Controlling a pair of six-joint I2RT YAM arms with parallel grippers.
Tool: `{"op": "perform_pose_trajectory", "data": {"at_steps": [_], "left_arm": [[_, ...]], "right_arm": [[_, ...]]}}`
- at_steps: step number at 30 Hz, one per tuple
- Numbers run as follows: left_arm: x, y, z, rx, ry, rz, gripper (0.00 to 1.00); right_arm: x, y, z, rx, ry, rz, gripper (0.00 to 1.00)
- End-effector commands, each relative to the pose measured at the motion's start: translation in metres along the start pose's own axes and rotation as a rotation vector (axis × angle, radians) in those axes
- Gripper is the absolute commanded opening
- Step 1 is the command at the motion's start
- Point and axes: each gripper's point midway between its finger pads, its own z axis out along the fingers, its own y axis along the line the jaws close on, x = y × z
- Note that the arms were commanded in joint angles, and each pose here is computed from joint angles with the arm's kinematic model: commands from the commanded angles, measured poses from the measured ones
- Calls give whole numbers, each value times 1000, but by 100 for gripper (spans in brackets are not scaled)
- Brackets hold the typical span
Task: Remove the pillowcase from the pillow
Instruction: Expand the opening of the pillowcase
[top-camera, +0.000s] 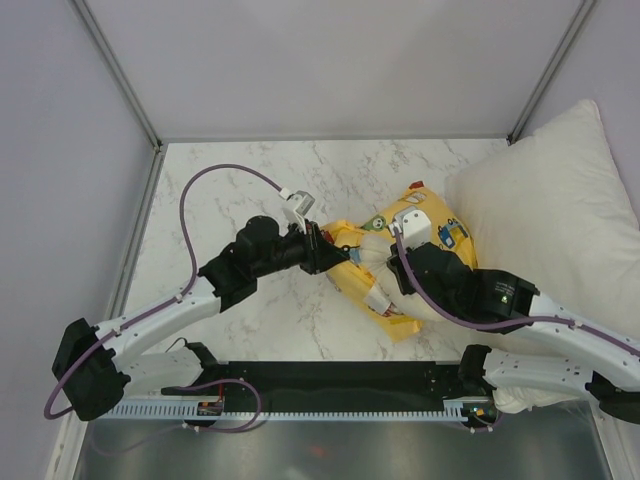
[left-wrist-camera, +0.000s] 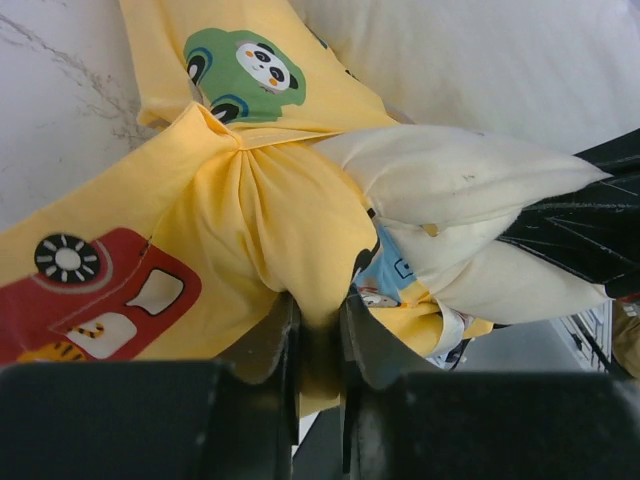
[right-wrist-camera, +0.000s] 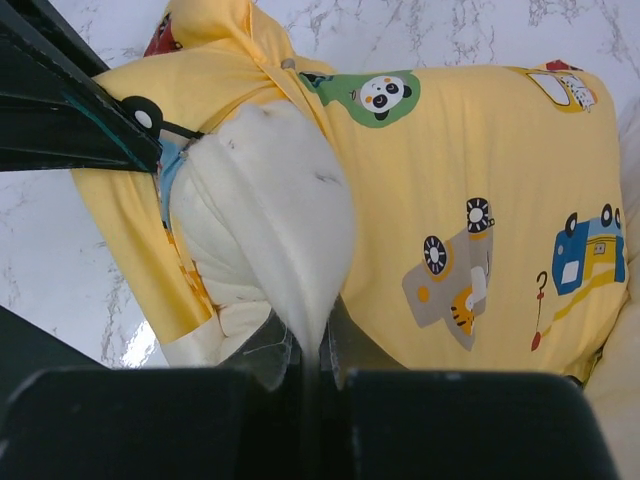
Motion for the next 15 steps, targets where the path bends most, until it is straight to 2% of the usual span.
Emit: {"op": "perform_pose_trajectory", "data": {"at_steps": [1, 3, 9, 15], "left_arm": [[19, -7, 2, 49, 58, -24, 13], [21, -8, 1, 52, 62, -27, 2], [29, 7, -17, -25, 73, -2, 2], [47, 48, -37, -186, 91, -6, 2]], "right_arm": [[-27, -13, 0, 84, -102, 53, 0], [-25, -17, 2, 110, -97, 43, 0], [-25, -45, -2, 232, -102, 57, 0], [-33, -68, -12, 273, -135, 112, 0]]}}
